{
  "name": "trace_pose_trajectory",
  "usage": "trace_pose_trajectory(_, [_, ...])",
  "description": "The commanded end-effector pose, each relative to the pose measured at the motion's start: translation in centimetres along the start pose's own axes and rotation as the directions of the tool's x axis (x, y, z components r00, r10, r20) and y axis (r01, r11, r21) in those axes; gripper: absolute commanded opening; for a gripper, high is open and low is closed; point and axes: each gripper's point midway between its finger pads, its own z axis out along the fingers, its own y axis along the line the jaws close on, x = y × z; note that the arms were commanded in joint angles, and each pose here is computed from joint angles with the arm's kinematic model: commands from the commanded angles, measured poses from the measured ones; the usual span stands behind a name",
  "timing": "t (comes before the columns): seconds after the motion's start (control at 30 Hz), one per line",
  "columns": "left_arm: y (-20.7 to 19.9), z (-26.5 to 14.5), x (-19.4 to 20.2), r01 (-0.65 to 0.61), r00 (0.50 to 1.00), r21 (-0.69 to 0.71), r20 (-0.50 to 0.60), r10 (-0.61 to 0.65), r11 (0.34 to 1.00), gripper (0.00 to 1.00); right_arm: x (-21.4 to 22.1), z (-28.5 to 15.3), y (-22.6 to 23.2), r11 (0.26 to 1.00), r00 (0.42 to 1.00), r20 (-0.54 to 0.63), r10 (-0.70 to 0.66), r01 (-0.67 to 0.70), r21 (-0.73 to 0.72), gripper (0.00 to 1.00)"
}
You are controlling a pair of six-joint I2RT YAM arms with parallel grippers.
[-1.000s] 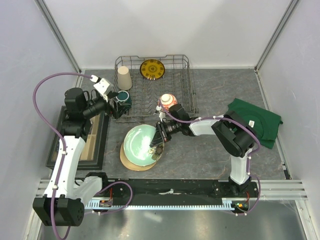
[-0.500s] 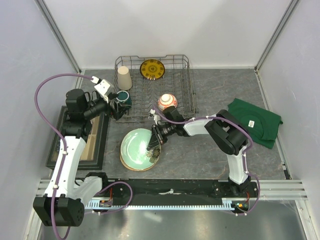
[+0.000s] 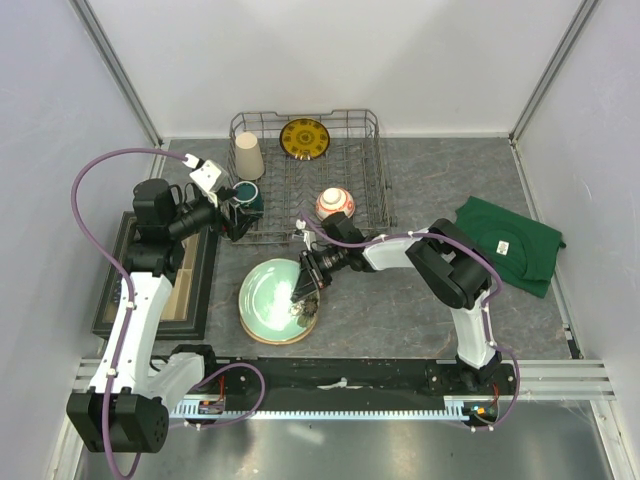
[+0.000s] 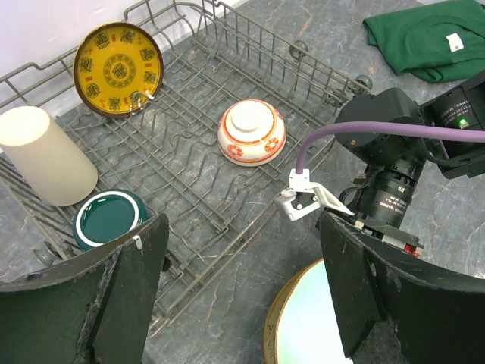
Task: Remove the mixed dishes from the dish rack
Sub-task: Place the plate at the center of the board.
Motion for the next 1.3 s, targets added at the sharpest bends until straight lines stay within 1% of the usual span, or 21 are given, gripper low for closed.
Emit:
trace_pose_trajectory(0.0, [0.0,0.1,-0.6,-0.031,0.999,0.009,0.024,0.031,0.999,0.87,-0.8,-0.1,2.3,0.989,0.991,-0.007,-0.133,0.133,-0.062,0.00])
trace_pose_trajectory(0.17, [-0.1,0.2,-0.3,-0.028,0.999,0.022,0.022,0.027,0.999,0.87,-0.6,-0.5,2.2,0.985,0.986,-0.012,-0.168,0.167,-0.040,0.00])
trace_pose_trajectory(0.57, [-0.3,0.3,0.1,-0.027,1.000,0.037,0.015,0.027,0.999,0.87,-0.6,-0.4,1.7,0.985,0.984,-0.031,-0.174,0.173,-0.025,0.00])
trace_pose_trajectory(0.63, [-0.3,0.3,0.1,-0.028,0.999,0.036,0.017,0.028,0.999,0.87,-0.6,-0.4,1.7,0.985,0.984,-0.034,-0.172,0.172,-0.021,0.03])
trace_pose_trajectory(0.67, [-0.3,0.2,0.1,-0.028,0.999,0.036,0.017,0.028,0.999,0.87,-0.7,-0.4,1.6,0.985,0.984,-0.033,-0.172,0.172,-0.015,0.07])
trace_pose_trajectory(0.73, [-0.3,0.3,0.0,-0.031,0.999,0.039,0.019,0.030,0.999,0.87,-0.7,-0.4,1.5,0.985,0.984,-0.037,-0.174,0.174,-0.007,0.12])
trace_pose_trajectory(0.77, [-0.4,0.2,-0.1,-0.034,0.999,0.040,0.020,0.033,0.999,0.87,-0.8,-0.4,1.5,0.984,0.983,-0.036,-0.179,0.179,-0.001,0.18])
trace_pose_trajectory(0.83, [-0.3,0.3,-0.1,-0.034,0.999,0.042,0.021,0.033,0.999,0.87,-0.6,-0.5,1.2,0.984,0.983,-0.048,-0.176,0.177,0.013,0.22])
trace_pose_trajectory(0.87, [-0.4,0.3,-0.1,-0.034,0.999,0.043,0.021,0.033,0.999,0.87,-0.7,-0.5,1.3,0.984,0.983,-0.049,-0.178,0.179,0.014,0.27])
trace_pose_trajectory(0.93, [-0.4,0.2,-0.2,-0.036,0.999,0.043,0.023,0.035,0.998,0.88,-0.8,-0.6,1.2,0.983,0.982,-0.053,-0.182,0.183,0.025,0.32])
trace_pose_trajectory(0.97, [-0.4,0.3,-0.2,-0.036,0.999,0.044,0.023,0.035,0.998,0.88,-0.8,-0.6,1.2,0.982,0.981,-0.054,-0.185,0.187,0.028,0.37])
trace_pose_trajectory(1.07, [-0.4,0.3,-0.3,-0.036,0.999,0.047,0.025,0.034,0.998,0.88,-0.9,-0.7,1.2,0.981,0.980,-0.057,-0.188,0.190,0.038,0.42])
trace_pose_trajectory(1.27, [-0.4,0.3,-0.3,-0.037,0.999,0.048,0.026,0.036,0.998,0.88,-0.9,-0.8,1.1,0.978,0.979,-0.058,-0.196,0.200,0.054,0.47])
